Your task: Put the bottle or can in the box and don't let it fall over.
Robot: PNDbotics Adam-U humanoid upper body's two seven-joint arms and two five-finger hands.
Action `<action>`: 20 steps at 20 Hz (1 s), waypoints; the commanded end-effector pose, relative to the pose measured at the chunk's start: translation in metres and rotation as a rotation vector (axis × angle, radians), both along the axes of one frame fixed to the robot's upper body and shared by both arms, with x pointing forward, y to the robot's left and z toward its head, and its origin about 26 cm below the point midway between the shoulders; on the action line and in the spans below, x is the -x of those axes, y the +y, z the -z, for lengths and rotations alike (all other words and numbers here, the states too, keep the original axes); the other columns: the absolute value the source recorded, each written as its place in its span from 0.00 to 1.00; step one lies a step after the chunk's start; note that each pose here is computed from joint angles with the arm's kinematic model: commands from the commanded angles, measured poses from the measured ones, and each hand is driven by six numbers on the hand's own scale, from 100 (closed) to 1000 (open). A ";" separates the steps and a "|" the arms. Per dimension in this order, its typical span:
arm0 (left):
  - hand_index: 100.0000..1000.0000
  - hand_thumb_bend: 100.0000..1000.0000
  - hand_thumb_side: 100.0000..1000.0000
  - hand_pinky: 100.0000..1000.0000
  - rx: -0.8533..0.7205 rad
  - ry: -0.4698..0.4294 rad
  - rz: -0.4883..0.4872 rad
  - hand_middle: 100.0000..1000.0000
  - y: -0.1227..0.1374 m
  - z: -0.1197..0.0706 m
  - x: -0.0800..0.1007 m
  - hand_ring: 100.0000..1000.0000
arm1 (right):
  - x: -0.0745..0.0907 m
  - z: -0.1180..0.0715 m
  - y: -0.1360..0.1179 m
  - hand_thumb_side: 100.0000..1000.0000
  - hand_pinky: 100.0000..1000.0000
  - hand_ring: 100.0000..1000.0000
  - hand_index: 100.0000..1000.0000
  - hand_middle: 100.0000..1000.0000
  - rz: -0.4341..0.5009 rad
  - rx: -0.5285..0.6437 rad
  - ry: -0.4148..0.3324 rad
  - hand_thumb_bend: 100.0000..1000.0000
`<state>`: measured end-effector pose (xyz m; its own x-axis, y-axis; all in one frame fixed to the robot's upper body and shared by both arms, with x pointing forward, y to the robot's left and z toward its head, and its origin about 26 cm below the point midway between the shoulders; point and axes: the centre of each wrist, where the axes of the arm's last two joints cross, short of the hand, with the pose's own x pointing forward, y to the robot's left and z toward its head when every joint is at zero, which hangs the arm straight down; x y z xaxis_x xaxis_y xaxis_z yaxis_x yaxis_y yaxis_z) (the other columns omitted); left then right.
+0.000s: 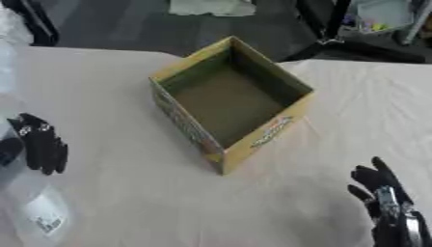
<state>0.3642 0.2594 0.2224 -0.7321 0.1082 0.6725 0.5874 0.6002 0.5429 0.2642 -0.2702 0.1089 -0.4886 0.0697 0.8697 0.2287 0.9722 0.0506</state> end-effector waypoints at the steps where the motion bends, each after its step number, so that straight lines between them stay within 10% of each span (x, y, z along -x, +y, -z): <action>1: 0.17 0.00 0.54 0.30 0.010 -0.059 0.007 0.21 0.004 -0.021 0.005 0.15 | 0.001 -0.004 -0.003 0.81 0.80 0.84 0.71 0.99 0.003 0.007 -0.018 0.00; 20: 0.17 0.00 0.54 0.34 0.083 -0.193 0.058 0.19 -0.004 -0.057 0.019 0.15 | 0.002 -0.004 -0.006 0.81 0.80 0.83 0.71 0.99 0.011 0.009 -0.017 0.00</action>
